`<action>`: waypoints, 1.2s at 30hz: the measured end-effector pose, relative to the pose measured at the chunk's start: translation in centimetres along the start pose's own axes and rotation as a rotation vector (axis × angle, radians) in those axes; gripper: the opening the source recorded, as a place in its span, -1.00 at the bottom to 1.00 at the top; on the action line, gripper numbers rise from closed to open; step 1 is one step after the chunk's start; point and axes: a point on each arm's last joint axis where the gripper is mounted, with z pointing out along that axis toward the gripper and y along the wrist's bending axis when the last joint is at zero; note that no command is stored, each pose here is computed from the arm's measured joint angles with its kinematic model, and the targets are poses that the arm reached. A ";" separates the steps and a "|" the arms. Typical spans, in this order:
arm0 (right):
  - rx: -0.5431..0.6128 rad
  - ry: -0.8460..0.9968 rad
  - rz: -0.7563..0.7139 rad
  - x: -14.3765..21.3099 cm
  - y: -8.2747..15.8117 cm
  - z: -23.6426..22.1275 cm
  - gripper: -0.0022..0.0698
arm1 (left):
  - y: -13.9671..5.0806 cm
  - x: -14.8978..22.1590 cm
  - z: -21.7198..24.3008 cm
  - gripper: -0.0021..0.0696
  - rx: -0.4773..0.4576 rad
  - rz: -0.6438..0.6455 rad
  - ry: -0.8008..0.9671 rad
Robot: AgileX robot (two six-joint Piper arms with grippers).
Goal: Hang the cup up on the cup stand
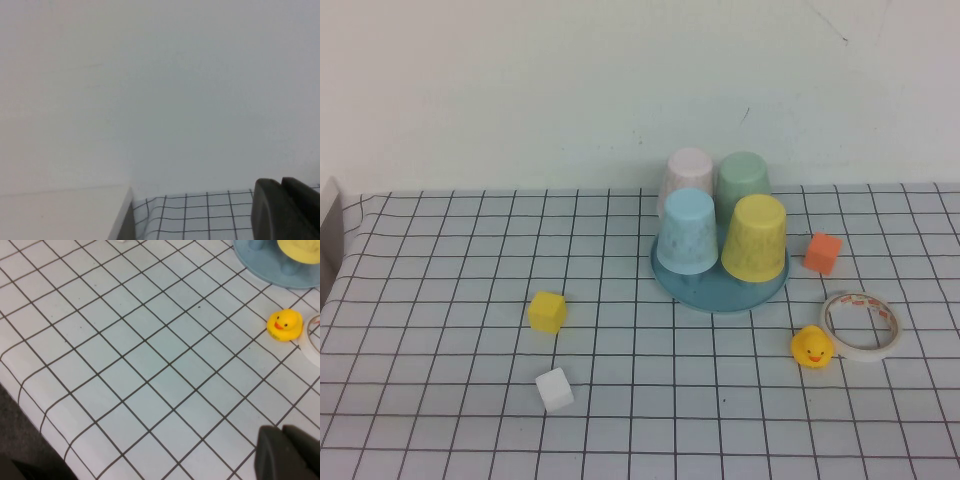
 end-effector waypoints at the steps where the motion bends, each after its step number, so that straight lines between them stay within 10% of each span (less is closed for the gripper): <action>1: 0.000 0.000 0.000 0.0 0.0 0.0 -0.94 | -0.1 0.1 0.0 -0.94 0.005 -0.014 0.001; 36: 0.000 0.000 0.000 0.0 0.0 0.0 -0.94 | -1.7 7.2 -1.2 -0.94 0.124 -0.055 0.393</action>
